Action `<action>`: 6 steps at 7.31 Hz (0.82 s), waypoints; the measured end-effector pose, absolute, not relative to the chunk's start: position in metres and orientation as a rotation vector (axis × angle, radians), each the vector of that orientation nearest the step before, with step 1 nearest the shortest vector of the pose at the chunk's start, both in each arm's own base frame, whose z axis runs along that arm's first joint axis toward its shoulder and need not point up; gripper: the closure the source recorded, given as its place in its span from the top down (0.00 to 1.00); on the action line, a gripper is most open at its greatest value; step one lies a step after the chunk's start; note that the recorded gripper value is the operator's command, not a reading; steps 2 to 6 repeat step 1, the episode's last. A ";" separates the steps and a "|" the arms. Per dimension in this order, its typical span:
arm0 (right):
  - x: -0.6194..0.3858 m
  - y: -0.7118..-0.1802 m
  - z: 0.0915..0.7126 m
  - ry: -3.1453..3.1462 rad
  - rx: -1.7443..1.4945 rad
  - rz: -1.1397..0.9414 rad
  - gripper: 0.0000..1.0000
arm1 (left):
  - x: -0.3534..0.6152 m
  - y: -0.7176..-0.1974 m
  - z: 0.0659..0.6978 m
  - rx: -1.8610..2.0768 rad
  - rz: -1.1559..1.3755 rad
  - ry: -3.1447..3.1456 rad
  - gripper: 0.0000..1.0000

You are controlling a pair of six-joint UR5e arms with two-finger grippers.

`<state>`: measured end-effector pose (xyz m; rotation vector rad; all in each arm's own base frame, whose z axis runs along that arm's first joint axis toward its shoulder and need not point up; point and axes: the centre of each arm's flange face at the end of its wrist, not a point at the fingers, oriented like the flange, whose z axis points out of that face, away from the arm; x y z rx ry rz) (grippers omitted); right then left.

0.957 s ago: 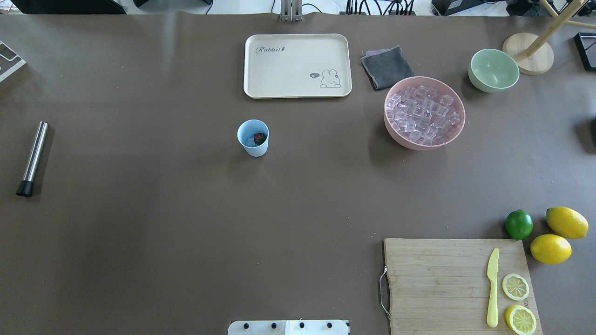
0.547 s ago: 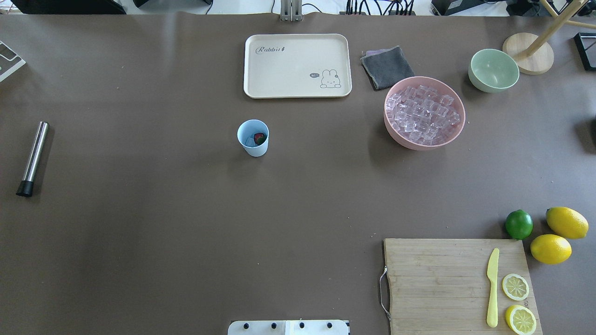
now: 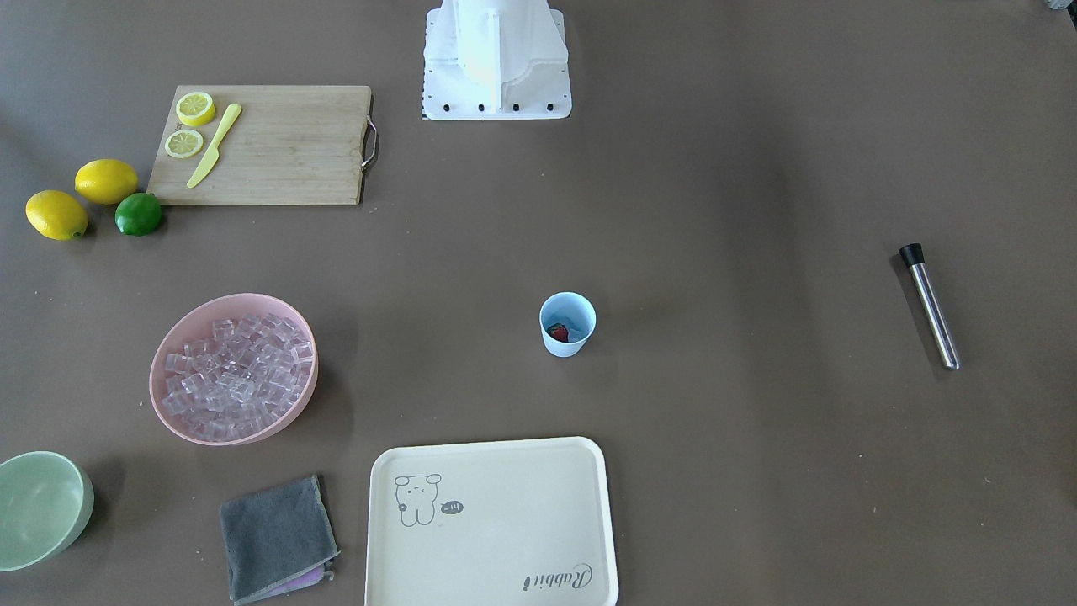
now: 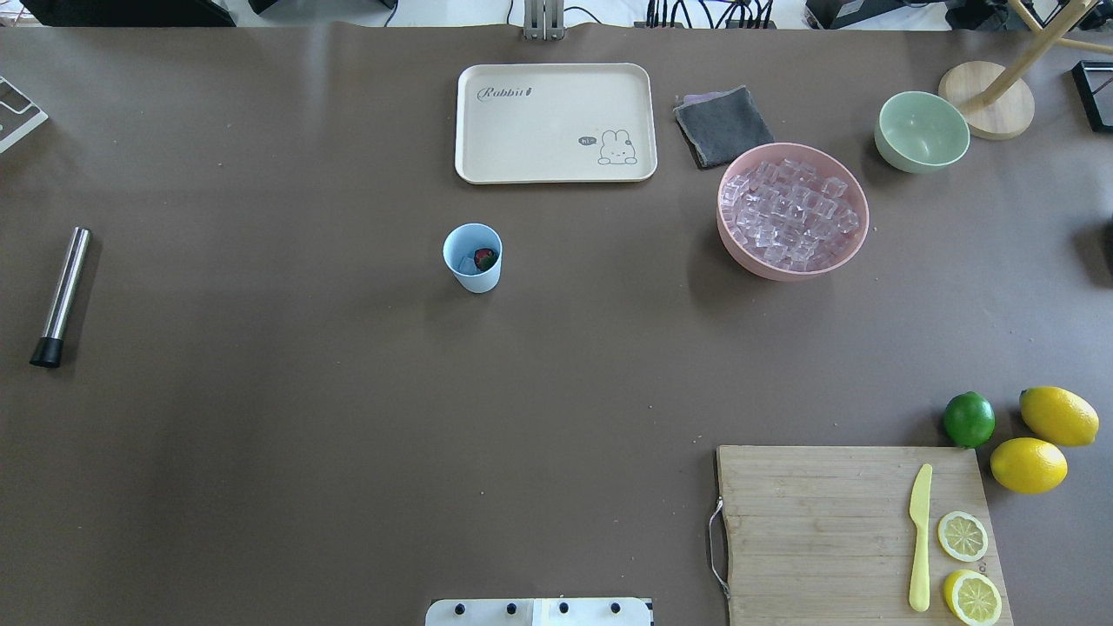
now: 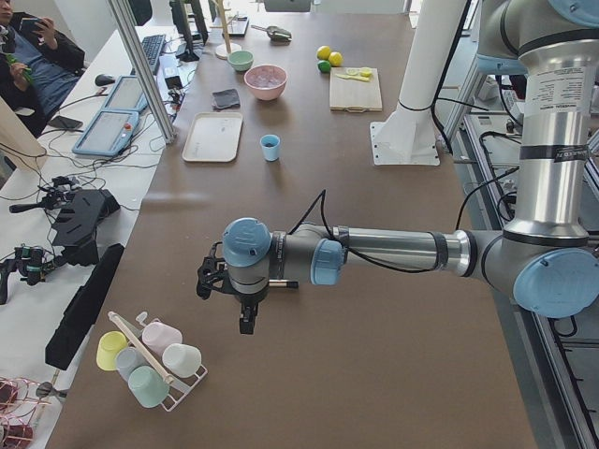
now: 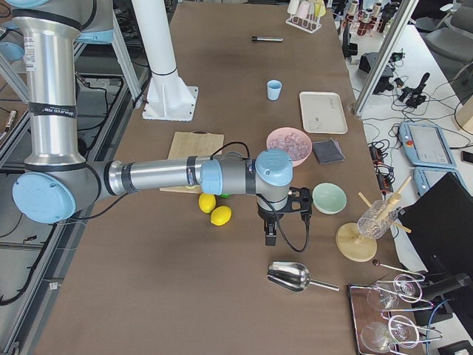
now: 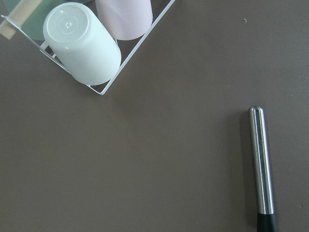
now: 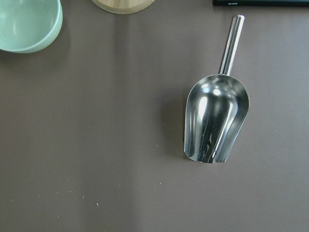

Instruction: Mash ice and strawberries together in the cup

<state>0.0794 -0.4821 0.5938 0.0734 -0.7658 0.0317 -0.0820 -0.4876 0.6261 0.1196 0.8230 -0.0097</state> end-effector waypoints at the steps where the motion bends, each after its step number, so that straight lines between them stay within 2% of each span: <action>1: 0.079 -0.482 0.594 -0.766 0.073 0.030 1.00 | -0.082 -0.488 0.627 0.118 -0.010 0.823 0.98; 6: 0.079 -0.482 0.594 -0.766 0.073 0.030 1.00 | -0.082 -0.488 0.627 0.118 -0.010 0.823 0.98</action>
